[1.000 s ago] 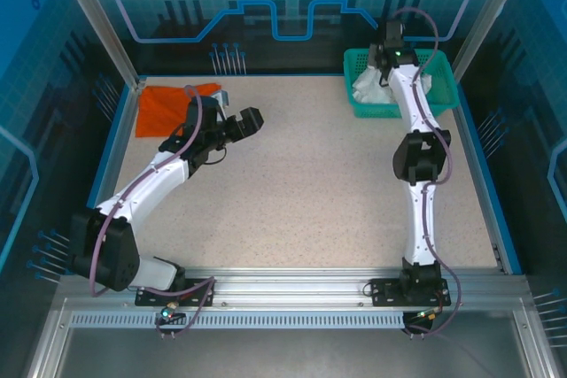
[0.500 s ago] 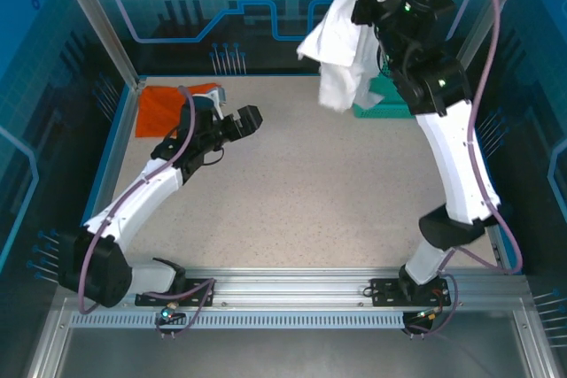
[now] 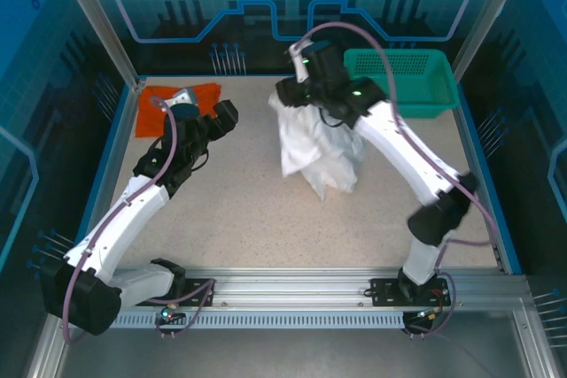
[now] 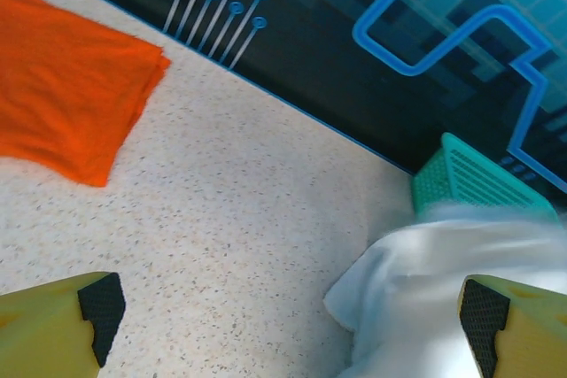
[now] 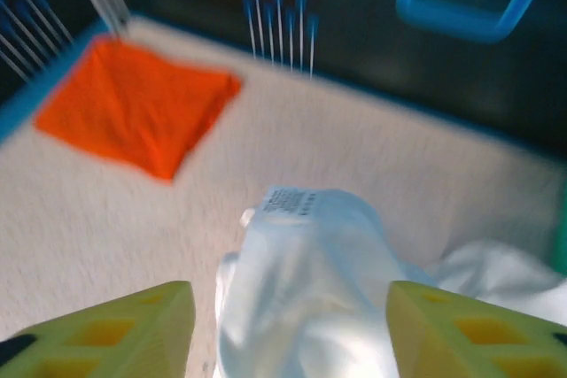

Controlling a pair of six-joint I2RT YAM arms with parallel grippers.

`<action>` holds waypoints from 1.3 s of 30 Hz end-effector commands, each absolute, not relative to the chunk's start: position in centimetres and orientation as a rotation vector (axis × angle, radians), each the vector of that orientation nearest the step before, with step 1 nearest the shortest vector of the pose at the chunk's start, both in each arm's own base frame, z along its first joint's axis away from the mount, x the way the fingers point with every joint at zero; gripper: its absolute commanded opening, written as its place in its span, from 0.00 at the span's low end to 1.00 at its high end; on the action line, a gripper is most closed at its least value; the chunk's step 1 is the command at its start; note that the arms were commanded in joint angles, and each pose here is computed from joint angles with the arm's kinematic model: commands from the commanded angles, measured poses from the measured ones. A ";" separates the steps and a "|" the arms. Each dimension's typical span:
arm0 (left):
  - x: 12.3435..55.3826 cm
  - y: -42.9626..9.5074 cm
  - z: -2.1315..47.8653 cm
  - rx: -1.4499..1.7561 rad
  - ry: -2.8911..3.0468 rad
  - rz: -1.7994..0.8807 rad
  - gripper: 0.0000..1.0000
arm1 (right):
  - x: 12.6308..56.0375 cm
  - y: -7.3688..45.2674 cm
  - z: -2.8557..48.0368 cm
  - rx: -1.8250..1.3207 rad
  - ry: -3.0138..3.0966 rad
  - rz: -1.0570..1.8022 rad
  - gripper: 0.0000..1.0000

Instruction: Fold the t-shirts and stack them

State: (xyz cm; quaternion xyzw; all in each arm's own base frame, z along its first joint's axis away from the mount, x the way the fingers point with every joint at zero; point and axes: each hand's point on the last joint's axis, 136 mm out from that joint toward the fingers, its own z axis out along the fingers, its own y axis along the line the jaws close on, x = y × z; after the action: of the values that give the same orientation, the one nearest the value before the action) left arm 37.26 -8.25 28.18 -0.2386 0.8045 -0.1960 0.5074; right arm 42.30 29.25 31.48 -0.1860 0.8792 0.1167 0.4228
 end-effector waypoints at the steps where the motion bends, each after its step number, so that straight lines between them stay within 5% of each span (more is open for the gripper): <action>1: 36.4 -7.5 26.1 -0.703 1.987 -0.448 0.99 | 40.1 27.9 28.0 -0.449 2.395 0.242 0.69; 7: 34.1 -12.3 24.0 -0.643 2.175 -0.684 0.99 | 35.9 22.8 30.6 -0.251 2.288 0.417 0.83; 18: 23.8 -32.4 13.6 -0.380 2.608 -1.098 0.93 | 30.6 4.8 16.5 0.514 2.443 0.409 0.78; 32: 26.7 -38.7 6.4 -0.785 2.665 -0.997 0.73 | 28.9 3.5 12.0 0.583 2.468 0.449 0.78; 37: 27.4 -39.7 4.7 -0.814 2.683 -0.958 0.55 | 29.0 3.3 11.8 0.594 2.455 0.441 0.78; 39: 27.6 -39.6 4.3 -0.823 2.673 -0.947 0.40 | 29.1 3.1 11.7 0.603 2.450 0.430 0.78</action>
State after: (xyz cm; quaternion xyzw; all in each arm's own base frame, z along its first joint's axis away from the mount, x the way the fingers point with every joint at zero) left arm 26.96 -39.36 4.54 -0.2631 0.9050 -0.3233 0.0846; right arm 28.66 3.65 11.27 0.2129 0.9253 0.1584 0.2710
